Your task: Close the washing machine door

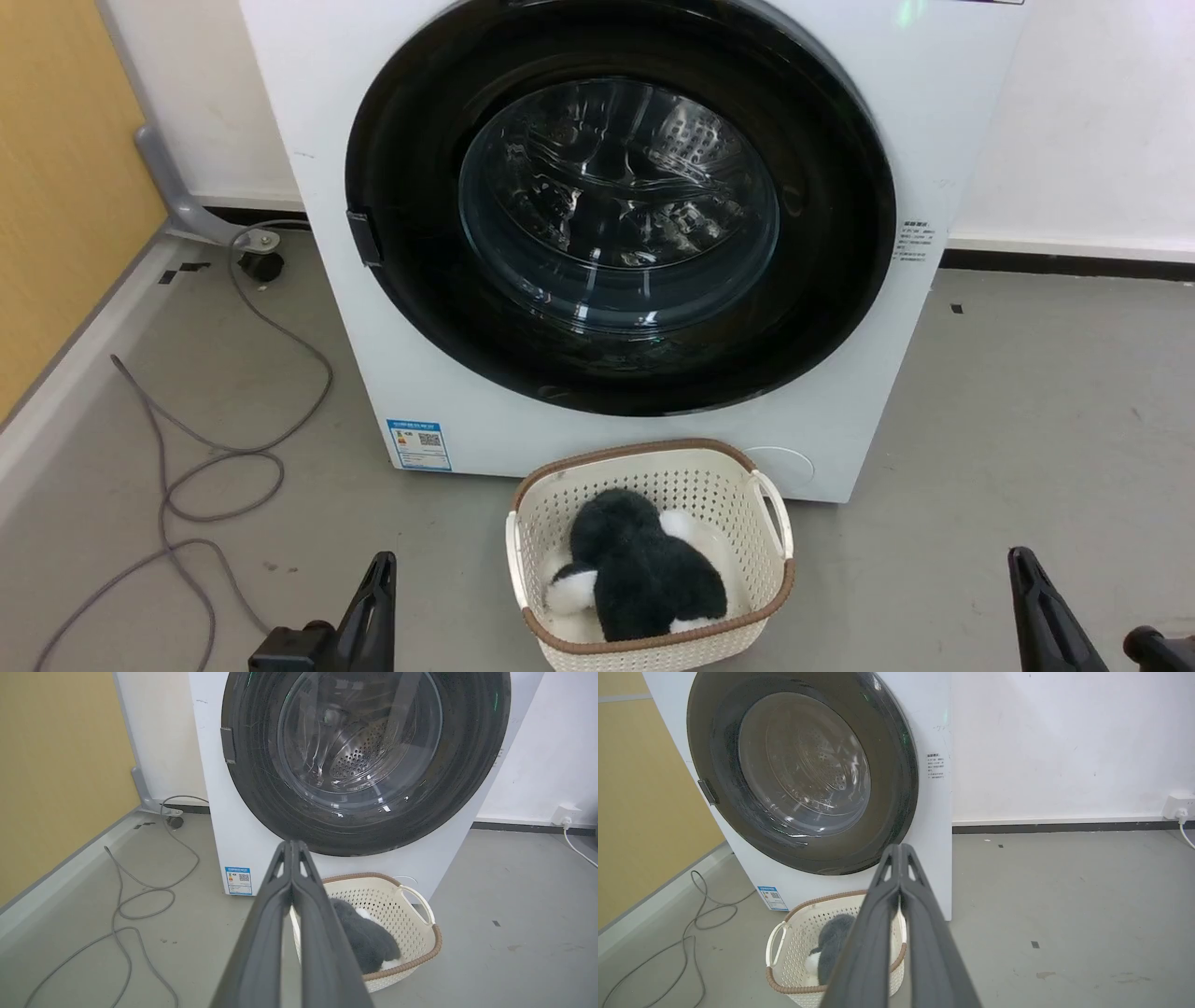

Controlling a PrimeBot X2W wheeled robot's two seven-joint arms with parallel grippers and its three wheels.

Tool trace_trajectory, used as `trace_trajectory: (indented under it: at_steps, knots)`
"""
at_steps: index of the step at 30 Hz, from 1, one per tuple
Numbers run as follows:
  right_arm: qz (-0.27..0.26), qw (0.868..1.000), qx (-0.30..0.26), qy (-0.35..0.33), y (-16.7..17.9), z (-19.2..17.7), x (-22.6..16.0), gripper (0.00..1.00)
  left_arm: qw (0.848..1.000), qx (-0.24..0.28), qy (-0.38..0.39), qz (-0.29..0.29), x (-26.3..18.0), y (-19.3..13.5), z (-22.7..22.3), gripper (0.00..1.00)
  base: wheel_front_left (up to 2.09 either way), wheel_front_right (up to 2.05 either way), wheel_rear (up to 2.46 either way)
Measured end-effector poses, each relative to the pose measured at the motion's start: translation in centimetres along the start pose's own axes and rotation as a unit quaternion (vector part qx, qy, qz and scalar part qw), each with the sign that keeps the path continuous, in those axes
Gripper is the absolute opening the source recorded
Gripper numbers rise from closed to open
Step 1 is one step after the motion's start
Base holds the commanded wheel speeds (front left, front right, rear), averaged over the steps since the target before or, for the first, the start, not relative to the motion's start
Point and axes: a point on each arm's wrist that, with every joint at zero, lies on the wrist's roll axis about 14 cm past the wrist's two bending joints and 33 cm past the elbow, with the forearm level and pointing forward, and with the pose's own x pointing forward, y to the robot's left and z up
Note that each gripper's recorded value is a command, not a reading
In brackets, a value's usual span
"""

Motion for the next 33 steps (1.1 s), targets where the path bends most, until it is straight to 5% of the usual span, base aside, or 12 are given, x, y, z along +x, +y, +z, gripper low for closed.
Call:
trace_trajectory:
  at_steps: [33]
  knots:
    - [0.010,1.000,-0.023,0.015,0.6,-0.3,1.3,0.00,1.000,0.016,0.010,-0.005,1.4,-0.3,0.4,0.00,0.00,0.00,0.00]
